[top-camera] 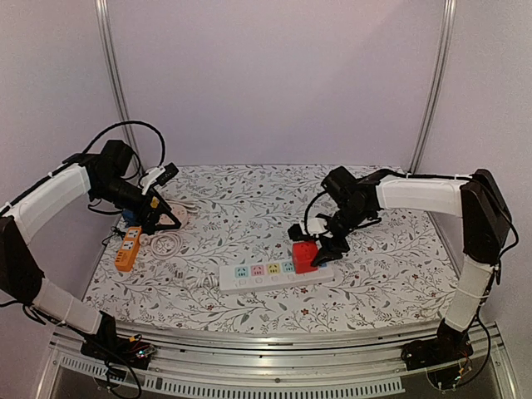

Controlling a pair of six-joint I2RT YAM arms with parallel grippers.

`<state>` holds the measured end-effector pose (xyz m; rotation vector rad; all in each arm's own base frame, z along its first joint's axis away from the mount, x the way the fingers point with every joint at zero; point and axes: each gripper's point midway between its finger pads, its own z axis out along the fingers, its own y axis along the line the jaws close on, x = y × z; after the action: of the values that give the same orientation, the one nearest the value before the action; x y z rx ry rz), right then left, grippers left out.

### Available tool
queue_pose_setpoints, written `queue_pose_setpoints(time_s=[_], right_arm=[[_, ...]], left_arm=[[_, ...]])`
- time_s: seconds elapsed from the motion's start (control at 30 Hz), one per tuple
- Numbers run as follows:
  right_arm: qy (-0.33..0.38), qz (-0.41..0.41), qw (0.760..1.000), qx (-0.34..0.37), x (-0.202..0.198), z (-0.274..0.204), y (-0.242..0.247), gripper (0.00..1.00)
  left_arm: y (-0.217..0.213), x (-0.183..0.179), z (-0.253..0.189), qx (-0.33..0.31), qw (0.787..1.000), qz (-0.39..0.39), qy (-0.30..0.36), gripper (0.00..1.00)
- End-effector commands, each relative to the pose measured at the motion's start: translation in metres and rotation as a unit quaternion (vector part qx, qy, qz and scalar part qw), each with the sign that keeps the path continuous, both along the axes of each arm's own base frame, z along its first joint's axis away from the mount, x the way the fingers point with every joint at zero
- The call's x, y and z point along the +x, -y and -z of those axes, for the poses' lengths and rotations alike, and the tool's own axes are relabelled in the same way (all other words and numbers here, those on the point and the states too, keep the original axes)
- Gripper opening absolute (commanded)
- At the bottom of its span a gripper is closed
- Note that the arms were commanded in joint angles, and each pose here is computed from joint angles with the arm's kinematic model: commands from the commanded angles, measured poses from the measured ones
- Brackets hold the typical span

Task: Insert the plug

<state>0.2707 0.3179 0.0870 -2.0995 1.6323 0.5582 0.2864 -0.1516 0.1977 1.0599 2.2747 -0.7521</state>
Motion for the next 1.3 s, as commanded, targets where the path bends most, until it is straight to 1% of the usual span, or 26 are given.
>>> queue_pose_setpoints(time_s=[0.0,0.2,0.53,0.6,0.67,0.73,0.83,0.9,0.97,1.0,1.03,1.1,1.17,1.2,1.23,1.27], right_arm=[[-0.006,0.008,0.994,-0.111,-0.004,0.058,0.024,0.00],[-0.004,0.011,0.990,-0.137,-0.010,0.068,0.033,0.00],[-0.008,0.009,0.989,-0.147,-0.013,0.072,0.034,0.00],[-0.005,0.000,0.986,-0.167,-0.016,0.076,0.040,0.01],[0.000,-0.003,0.979,-0.203,-0.017,0.088,0.049,0.01],[-0.009,-0.003,0.976,-0.219,-0.021,0.096,0.056,0.01],[-0.013,-0.002,0.976,-0.219,-0.022,0.098,0.054,0.02],[-0.014,0.004,0.977,-0.211,-0.021,0.094,0.050,0.05],[-0.008,0.008,0.979,-0.202,-0.017,0.087,0.046,0.23],[-0.004,0.010,0.980,-0.197,-0.015,0.083,0.043,0.36],[-0.002,0.015,0.982,-0.189,-0.013,0.078,0.039,0.45],[-0.001,0.023,0.986,-0.165,-0.009,0.064,0.028,0.58],[0.002,0.032,0.990,-0.136,-0.004,0.050,0.017,0.75],[0.009,0.039,0.992,-0.121,-0.001,0.040,0.010,0.89],[0.014,0.050,0.993,-0.108,0.003,0.034,0.006,0.98],[0.022,0.058,0.994,-0.093,0.007,0.027,0.001,0.99]], left_arm=[[-0.004,0.005,0.002,0.004,1.000,-0.003,0.007,1.00],[-0.005,0.004,0.002,0.005,1.000,-0.002,0.009,0.99],[-0.005,0.005,0.003,0.006,1.000,-0.003,0.009,0.99],[-0.005,0.005,0.002,0.007,1.000,-0.003,0.011,1.00],[-0.005,0.005,0.002,0.007,1.000,-0.003,0.011,0.99],[-0.005,0.004,0.002,0.007,1.000,-0.002,0.012,0.99],[-0.005,0.005,0.002,0.006,1.000,-0.002,0.012,0.99],[-0.005,0.005,0.002,0.006,1.000,-0.002,0.010,1.00],[-0.005,0.005,0.003,0.006,1.000,-0.002,0.008,1.00],[-0.005,0.005,0.002,0.006,1.000,-0.001,0.008,1.00],[-0.005,0.004,0.002,0.006,1.000,-0.001,0.009,1.00],[-0.005,0.004,0.001,0.006,1.000,0.000,0.010,1.00],[-0.005,0.004,0.001,0.006,1.000,0.001,0.011,1.00],[-0.005,0.003,0.000,0.006,1.000,0.002,0.013,1.00],[-0.005,0.003,0.000,0.007,1.000,0.002,0.012,1.00],[-0.005,0.002,0.000,0.007,1.000,0.002,0.013,1.00]])
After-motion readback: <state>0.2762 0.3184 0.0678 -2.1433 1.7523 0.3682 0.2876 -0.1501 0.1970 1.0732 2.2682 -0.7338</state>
